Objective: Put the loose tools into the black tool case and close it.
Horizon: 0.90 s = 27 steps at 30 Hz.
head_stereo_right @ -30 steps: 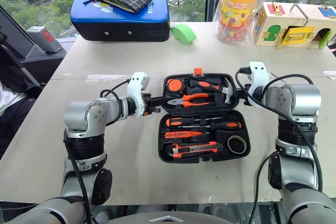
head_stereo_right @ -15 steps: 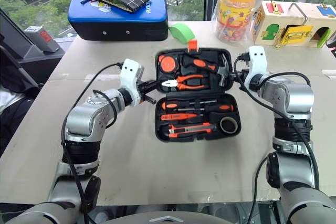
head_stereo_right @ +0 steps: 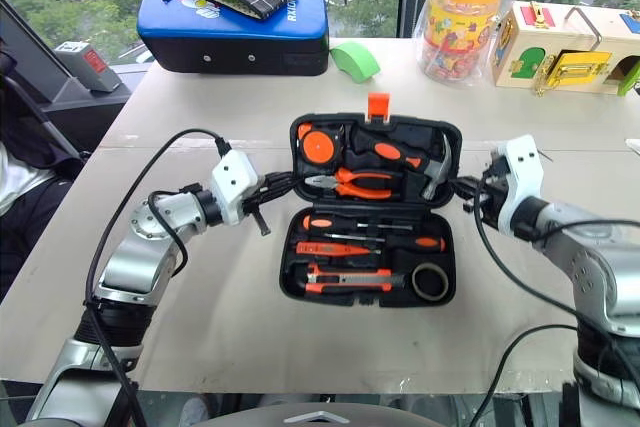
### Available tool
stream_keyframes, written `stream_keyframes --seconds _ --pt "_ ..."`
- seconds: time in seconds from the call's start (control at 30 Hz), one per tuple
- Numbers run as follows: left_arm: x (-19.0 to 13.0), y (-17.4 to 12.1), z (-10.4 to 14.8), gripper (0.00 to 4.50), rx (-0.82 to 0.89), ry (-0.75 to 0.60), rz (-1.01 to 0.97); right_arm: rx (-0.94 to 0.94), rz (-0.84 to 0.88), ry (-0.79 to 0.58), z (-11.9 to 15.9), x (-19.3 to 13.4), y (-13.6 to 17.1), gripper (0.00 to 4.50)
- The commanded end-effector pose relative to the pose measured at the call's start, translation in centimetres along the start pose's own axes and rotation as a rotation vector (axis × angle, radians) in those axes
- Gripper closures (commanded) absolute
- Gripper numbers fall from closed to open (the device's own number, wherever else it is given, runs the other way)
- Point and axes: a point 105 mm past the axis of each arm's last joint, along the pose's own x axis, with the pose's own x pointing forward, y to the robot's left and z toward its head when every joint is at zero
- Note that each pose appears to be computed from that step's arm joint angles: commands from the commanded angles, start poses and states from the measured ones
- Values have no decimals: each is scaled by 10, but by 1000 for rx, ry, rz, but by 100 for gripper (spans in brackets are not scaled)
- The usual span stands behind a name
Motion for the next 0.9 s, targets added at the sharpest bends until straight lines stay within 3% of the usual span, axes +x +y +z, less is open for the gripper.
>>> stream_keyframes --seconds 0.03,0.13,0.57,0.9 --pt "-14 -5 20 441 174 -50 -66 -65 107 -85 14 -16 26 450" --pt "-12 3 23 441 109 -69 -29 -74 101 -81 11 -15 27 450" --pt "16 41 37 441 215 -158 87 -207 60 -172 52 19 0 450" --pt "15 36 30 441 312 -183 76 -311 37 -151 44 18 -3 450"
